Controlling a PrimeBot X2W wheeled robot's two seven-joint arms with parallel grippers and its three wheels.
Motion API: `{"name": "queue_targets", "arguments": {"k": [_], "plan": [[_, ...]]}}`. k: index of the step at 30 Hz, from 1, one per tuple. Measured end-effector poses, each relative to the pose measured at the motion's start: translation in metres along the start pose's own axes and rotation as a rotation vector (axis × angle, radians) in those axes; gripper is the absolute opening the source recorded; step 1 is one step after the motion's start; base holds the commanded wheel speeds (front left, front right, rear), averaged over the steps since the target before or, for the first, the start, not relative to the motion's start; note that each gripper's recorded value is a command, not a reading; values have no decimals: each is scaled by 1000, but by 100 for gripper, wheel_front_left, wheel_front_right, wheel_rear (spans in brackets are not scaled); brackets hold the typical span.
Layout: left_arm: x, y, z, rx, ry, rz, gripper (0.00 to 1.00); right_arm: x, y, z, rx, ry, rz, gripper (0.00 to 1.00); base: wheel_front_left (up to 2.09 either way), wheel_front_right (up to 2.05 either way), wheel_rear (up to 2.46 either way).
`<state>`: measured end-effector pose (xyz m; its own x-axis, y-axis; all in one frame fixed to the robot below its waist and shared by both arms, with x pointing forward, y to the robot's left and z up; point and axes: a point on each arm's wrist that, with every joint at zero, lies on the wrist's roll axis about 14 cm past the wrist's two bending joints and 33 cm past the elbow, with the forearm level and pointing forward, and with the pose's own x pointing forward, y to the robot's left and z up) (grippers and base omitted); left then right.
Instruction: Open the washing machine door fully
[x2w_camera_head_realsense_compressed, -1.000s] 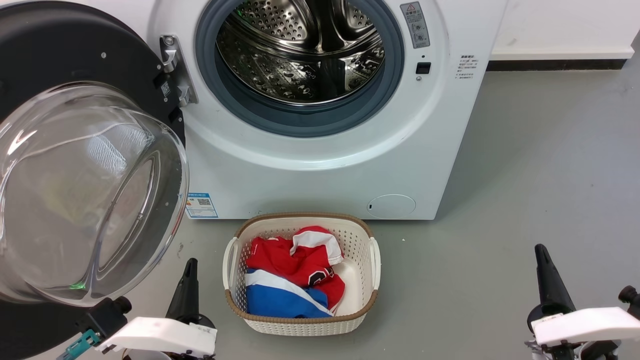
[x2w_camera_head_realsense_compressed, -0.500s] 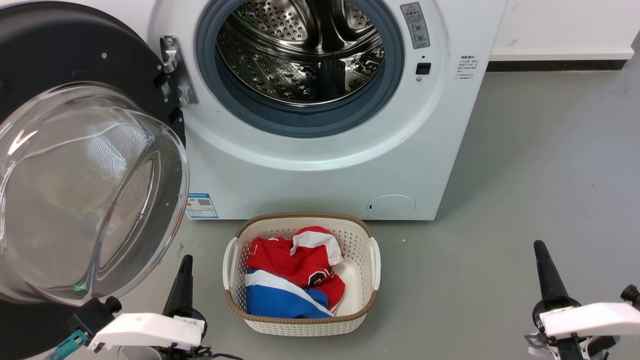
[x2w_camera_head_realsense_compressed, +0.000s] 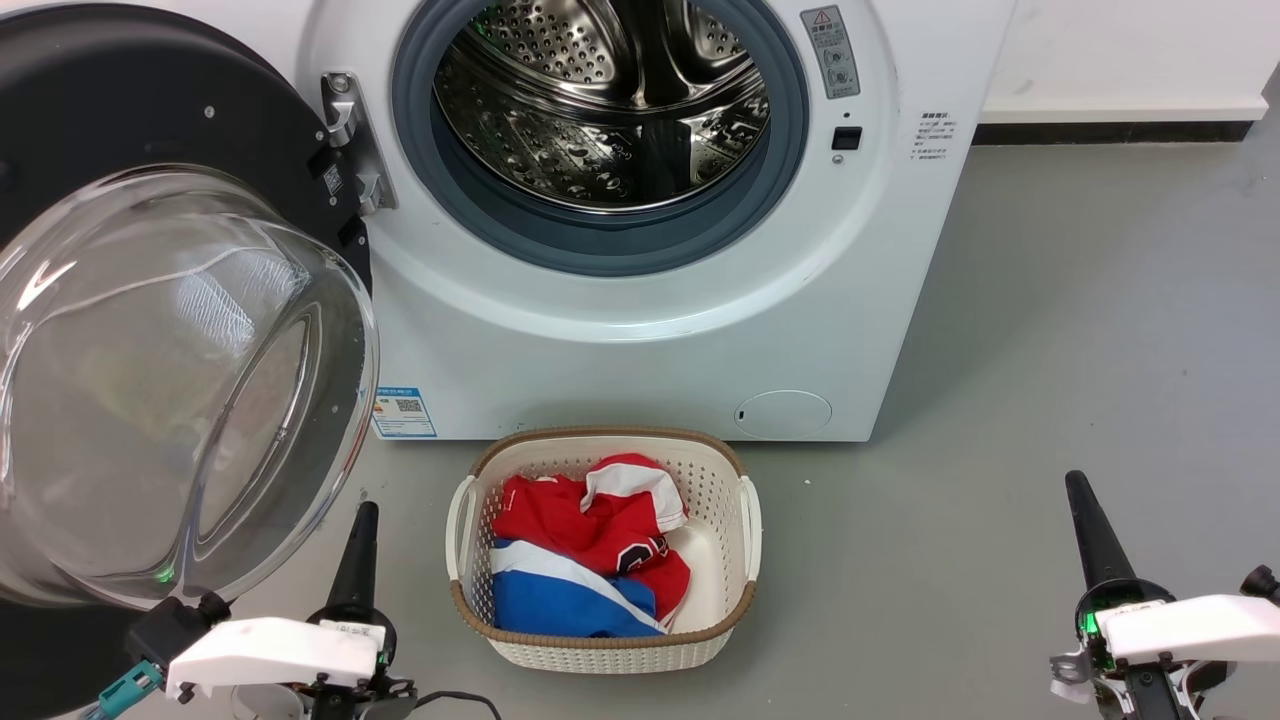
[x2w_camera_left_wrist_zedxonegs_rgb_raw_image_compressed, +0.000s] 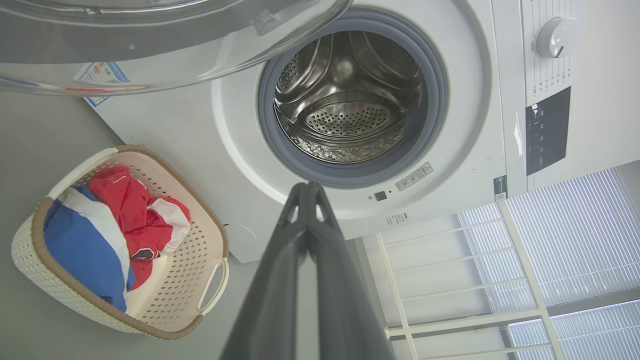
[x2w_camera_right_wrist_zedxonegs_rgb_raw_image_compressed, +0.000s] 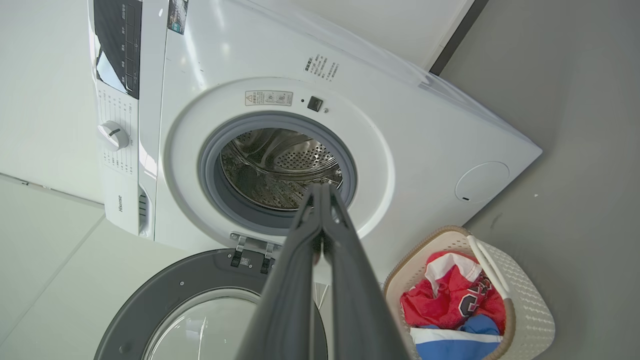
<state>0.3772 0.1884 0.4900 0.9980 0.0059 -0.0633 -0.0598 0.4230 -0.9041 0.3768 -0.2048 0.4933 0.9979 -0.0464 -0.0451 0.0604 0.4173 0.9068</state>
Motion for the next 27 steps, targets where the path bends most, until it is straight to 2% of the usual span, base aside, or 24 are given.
{"name": "queue_targets", "arguments": {"k": [27], "plan": [[5,-2,8,-242,-2,-13,0,6,6,0,237,20,19,0,0,0,0]]}}
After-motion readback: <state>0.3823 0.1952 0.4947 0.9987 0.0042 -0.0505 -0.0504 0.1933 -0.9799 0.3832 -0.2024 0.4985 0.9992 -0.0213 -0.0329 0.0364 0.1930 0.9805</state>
